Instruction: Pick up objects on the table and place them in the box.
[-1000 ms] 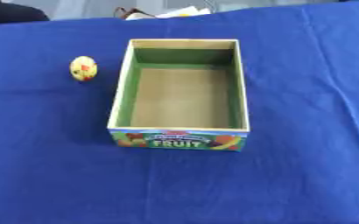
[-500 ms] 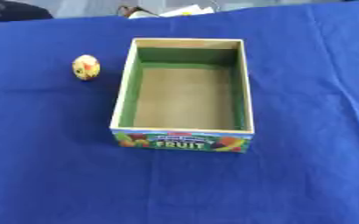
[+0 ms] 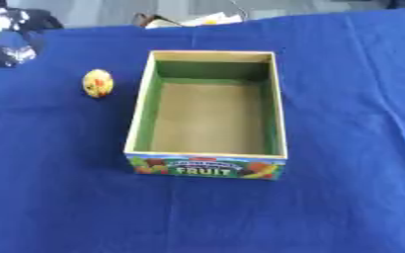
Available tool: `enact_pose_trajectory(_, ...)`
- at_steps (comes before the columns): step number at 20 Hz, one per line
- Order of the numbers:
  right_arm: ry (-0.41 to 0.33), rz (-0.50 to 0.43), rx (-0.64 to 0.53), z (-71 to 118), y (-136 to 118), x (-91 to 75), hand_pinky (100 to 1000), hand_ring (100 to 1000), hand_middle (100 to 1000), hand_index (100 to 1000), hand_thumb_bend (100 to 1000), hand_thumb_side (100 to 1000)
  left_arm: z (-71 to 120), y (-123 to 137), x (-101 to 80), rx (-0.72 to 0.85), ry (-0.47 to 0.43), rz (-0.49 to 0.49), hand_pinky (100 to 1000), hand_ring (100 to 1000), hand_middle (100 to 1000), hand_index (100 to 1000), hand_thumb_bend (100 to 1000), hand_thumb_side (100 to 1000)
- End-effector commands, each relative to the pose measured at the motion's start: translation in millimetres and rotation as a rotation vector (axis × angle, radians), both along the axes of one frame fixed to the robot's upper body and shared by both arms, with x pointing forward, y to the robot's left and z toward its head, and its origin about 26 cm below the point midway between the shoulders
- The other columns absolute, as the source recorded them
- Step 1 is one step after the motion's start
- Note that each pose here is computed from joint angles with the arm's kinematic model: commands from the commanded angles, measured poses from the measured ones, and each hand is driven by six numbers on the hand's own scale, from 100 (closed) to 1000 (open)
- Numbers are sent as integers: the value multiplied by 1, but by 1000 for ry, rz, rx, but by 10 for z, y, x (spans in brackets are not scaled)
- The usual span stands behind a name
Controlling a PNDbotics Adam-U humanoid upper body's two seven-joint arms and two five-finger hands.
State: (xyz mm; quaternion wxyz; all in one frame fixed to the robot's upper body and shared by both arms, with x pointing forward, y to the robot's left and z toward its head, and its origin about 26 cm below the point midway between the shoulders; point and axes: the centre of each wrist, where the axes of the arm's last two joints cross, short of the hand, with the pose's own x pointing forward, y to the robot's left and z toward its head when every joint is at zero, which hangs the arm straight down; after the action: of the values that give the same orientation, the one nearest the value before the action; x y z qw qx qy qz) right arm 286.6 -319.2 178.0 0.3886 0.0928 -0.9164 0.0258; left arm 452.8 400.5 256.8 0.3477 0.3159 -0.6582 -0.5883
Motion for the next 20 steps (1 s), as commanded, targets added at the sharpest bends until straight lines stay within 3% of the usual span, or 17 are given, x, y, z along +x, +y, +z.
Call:
enact_pose_trajectory(1,-30,8,-16,94,3,-17,557,791,503,866,100,1000,131,-6,-4,370,107,-215,677,808,810,1000,175,682)
enact_pose_trajectory(4,-30,8,-18,94,7,-15,558,792,503,867,100,1000,64,-34,23,420,153,-206,722,832,826,1000,151,612)
enact_pose_trajectory(12,-25,13,-24,83,23,-13,559,794,502,868,100,1000,133,-200,66,508,217,-238,750,861,845,1000,276,681)
enact_pose_trajectory(18,-24,15,-23,75,24,-15,560,795,502,868,100,1000,174,-346,49,540,192,-279,727,859,868,1000,146,475)
enact_pose_trajectory(20,-24,15,-23,73,23,-16,560,796,502,868,100,1000,194,-381,22,558,179,-287,718,861,867,1000,191,488)
